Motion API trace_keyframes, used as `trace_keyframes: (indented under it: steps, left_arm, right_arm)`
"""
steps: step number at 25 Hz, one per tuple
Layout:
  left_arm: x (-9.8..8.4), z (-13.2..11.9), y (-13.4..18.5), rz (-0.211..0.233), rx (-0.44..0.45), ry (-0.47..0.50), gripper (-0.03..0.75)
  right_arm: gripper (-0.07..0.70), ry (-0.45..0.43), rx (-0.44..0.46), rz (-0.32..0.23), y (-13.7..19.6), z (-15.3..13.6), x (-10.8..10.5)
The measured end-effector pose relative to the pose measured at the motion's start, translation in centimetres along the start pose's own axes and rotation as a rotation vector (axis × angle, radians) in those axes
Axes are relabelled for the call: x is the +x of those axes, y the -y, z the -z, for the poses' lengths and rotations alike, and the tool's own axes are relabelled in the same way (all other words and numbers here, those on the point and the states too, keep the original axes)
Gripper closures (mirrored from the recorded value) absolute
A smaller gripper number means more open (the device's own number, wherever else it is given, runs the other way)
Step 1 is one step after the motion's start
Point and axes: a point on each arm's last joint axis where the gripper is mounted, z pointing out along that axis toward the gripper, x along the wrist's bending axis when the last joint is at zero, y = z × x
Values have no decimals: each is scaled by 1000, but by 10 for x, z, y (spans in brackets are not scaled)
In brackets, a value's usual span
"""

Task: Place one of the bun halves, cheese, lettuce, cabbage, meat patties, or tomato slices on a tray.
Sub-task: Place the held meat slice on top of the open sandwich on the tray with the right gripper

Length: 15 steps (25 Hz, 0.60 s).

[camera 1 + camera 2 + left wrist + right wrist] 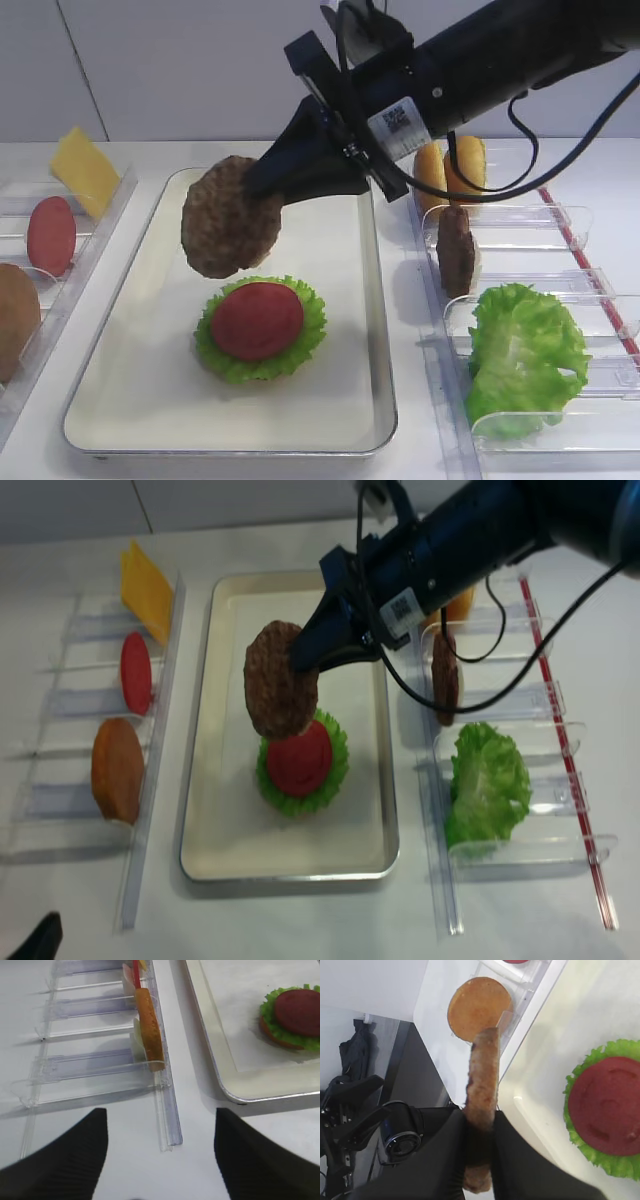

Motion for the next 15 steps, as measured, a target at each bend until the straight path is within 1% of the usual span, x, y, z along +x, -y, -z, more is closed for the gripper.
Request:
trace_keyframes:
  steps: [4, 7, 10, 15]
  left_arm:
    - [0, 0, 0, 0, 0, 0, 286]
    - [0, 0, 0, 0, 0, 0, 286]
    - [0, 0, 0, 0, 0, 0, 286]
    - [0, 0, 0, 0, 0, 0, 286]
  right_arm:
    - [493, 1, 10, -10, 2, -5, -9]
    - [493, 5, 29, -31, 8, -10, -20]
    - [493, -10, 24, -40, 11, -14, -27]
    - [493, -31, 23, -70, 14, -22, -41]
